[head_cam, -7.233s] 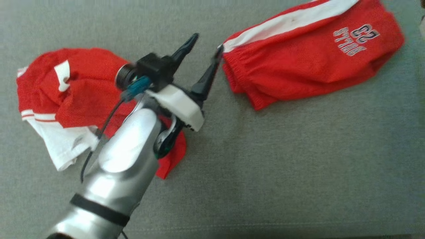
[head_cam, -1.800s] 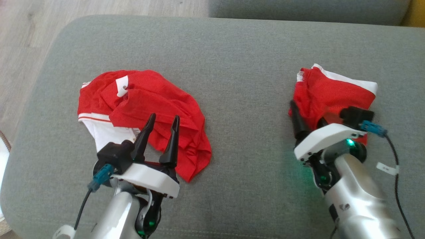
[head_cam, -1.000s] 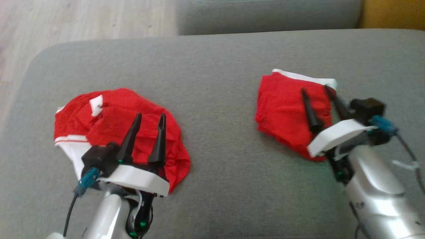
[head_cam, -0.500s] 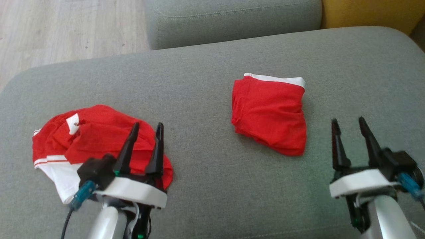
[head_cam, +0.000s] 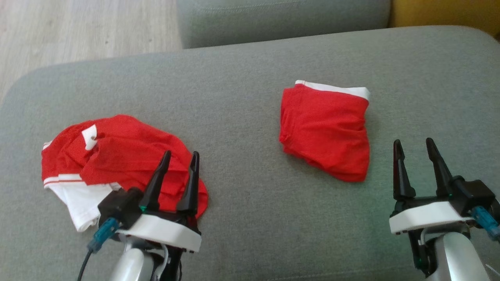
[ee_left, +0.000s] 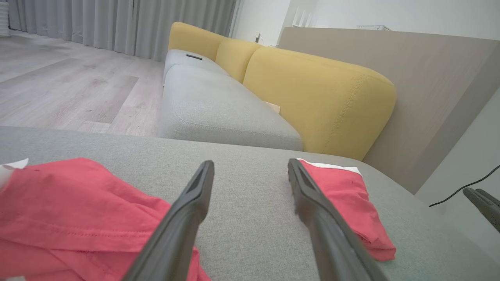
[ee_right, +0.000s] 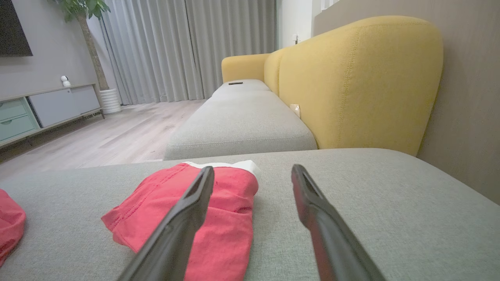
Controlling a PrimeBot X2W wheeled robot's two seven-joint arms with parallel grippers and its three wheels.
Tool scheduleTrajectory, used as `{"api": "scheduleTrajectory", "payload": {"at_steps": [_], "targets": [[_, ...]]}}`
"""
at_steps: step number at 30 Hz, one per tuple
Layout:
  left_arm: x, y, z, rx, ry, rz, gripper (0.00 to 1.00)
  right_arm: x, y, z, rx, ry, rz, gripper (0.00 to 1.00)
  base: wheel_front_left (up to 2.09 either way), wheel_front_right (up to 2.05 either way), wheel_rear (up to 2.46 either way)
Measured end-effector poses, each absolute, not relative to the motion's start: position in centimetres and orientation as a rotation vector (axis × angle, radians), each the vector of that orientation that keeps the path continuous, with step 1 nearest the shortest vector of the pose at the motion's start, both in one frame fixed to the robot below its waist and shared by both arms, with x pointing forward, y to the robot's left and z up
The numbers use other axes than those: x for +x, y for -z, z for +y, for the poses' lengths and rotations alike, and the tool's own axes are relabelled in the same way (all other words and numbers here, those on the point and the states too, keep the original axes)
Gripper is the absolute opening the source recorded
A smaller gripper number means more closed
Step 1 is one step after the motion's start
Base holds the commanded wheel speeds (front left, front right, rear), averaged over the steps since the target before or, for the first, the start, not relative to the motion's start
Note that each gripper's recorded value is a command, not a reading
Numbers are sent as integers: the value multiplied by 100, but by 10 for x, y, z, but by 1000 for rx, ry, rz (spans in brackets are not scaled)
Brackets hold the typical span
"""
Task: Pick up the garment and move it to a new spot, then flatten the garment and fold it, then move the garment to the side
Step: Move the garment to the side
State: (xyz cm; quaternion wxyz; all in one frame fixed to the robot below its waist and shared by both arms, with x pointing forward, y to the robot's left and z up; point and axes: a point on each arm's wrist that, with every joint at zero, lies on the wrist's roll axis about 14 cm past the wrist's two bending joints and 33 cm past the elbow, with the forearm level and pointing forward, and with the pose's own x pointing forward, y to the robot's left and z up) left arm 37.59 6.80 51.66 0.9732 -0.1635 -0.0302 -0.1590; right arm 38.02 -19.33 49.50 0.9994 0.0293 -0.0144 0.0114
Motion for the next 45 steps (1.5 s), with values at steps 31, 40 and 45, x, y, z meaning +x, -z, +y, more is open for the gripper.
{"api": "scheduleTrajectory", "payload": {"at_steps": [31,40,45], "targets": [[406,-485,96,-326,235,10,100,461,-370,-154,354,-47,595,100,0,0,0],[412,-491,84,-332,274,-5,100,461,-381,-154,186,-120,564,0,0,0,0],[411,-499,74,-334,305,-23,100,459,-398,-181,-40,-165,520,0,0,0,0]]}}
